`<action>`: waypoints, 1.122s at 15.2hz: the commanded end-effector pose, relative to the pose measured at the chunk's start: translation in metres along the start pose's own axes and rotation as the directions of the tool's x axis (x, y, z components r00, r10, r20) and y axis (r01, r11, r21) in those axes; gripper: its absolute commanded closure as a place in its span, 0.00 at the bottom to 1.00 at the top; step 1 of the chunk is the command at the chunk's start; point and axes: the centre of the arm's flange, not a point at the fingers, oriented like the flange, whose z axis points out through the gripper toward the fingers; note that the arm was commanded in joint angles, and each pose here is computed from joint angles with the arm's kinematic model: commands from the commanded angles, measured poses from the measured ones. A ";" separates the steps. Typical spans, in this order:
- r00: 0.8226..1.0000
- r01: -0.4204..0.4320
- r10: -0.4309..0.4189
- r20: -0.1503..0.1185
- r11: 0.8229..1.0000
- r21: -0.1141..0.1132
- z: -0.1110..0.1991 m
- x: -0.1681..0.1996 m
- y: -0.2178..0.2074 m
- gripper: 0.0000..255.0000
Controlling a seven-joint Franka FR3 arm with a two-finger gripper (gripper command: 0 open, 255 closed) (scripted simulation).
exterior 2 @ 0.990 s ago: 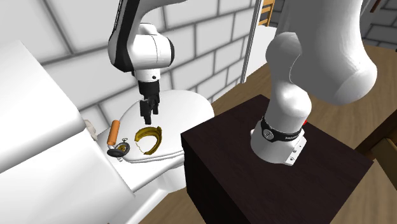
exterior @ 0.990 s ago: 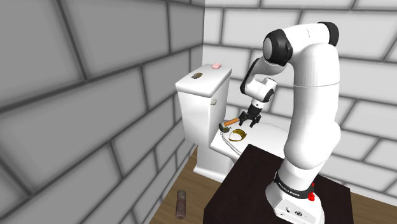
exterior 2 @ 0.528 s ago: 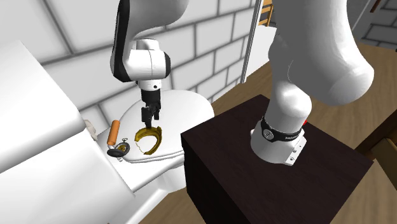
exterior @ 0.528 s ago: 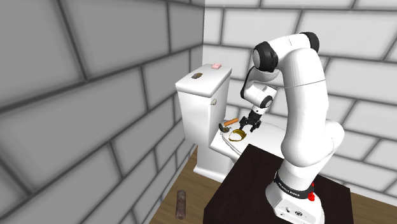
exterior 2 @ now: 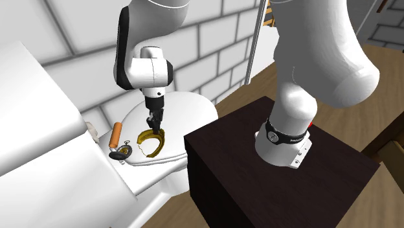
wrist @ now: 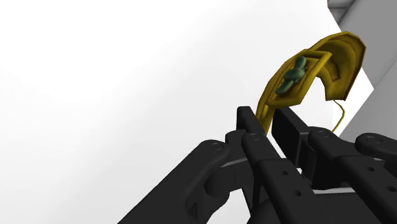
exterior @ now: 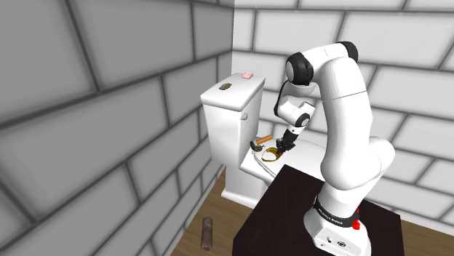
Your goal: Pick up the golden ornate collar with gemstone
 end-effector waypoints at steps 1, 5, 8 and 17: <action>1.000 0.000 0.000 0.000 1.000 0.000 0.000 0.000 0.000 1.00; 1.000 0.000 0.000 0.000 1.000 0.000 0.000 0.000 0.000 1.00; 1.000 0.000 0.000 0.000 1.000 0.000 -0.005 0.000 -0.002 1.00; 1.000 0.000 0.000 0.000 1.000 0.000 -0.050 0.000 -0.017 1.00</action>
